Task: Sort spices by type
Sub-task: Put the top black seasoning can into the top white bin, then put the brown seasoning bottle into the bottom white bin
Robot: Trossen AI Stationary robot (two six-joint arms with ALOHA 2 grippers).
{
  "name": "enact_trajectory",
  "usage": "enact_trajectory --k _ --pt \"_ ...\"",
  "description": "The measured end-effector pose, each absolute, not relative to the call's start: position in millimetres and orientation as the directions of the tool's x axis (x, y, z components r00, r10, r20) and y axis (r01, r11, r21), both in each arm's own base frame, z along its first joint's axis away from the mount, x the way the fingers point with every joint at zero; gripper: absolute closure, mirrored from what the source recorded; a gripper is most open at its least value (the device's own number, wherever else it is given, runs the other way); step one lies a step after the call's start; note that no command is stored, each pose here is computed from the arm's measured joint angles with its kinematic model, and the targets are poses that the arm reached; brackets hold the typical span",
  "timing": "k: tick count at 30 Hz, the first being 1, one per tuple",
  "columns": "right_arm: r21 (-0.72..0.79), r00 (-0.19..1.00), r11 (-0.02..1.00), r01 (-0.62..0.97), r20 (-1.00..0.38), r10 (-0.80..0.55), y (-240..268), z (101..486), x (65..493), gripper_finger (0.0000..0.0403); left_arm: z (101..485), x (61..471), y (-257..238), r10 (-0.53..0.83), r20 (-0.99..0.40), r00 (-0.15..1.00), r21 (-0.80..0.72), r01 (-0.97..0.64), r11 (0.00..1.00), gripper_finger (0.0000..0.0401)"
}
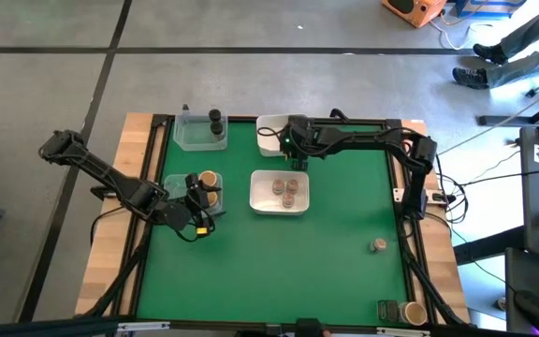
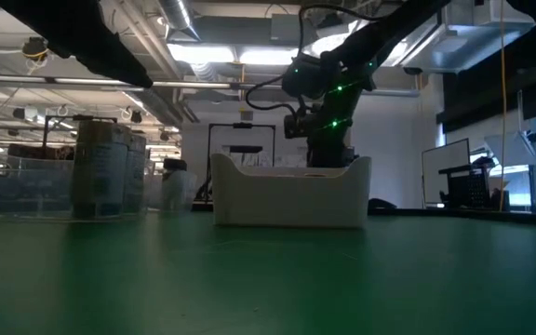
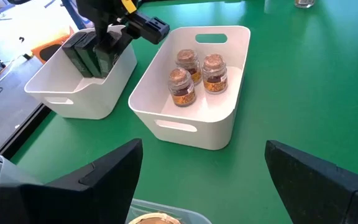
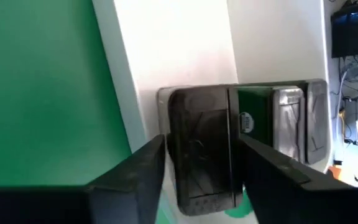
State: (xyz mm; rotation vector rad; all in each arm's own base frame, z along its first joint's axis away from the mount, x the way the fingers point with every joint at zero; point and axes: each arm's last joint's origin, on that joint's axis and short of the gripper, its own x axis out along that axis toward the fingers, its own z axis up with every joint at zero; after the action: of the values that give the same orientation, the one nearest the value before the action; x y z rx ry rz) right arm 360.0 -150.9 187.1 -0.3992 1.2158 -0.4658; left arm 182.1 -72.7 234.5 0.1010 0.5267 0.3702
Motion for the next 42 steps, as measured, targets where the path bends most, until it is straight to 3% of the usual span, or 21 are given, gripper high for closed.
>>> enact_trajectory --k 8,18,26,34,42 --pt "-0.544 0.247 0.835 0.087 -0.800 -0.547 -136 213 369 0.0135 234 182 -73 0.370 -0.472 0.800 0.188 -0.319 0.929 0.0079" --pt "-0.472 0.248 0.882 0.015 -0.852 -0.460 -58 291 375 0.0128 235 182 -73 0.369 -0.472 0.800 0.188 -0.318 0.929 0.0079" --pt "-0.331 0.305 0.942 0.045 -0.894 -0.329 23 328 342 0.0127 235 182 -73 0.368 -0.471 0.802 0.184 -0.319 0.930 0.0079" --pt "-0.289 0.242 0.955 0.069 -0.924 -0.297 88 333 306 0.0127 238 185 -75 0.347 -0.448 0.824 0.148 -0.314 0.938 0.0079" --pt "-0.316 0.137 0.943 0.105 -0.934 -0.329 130 311 274 0.0127 239 186 -75 0.342 -0.441 0.830 0.133 -0.317 0.939 0.0079"
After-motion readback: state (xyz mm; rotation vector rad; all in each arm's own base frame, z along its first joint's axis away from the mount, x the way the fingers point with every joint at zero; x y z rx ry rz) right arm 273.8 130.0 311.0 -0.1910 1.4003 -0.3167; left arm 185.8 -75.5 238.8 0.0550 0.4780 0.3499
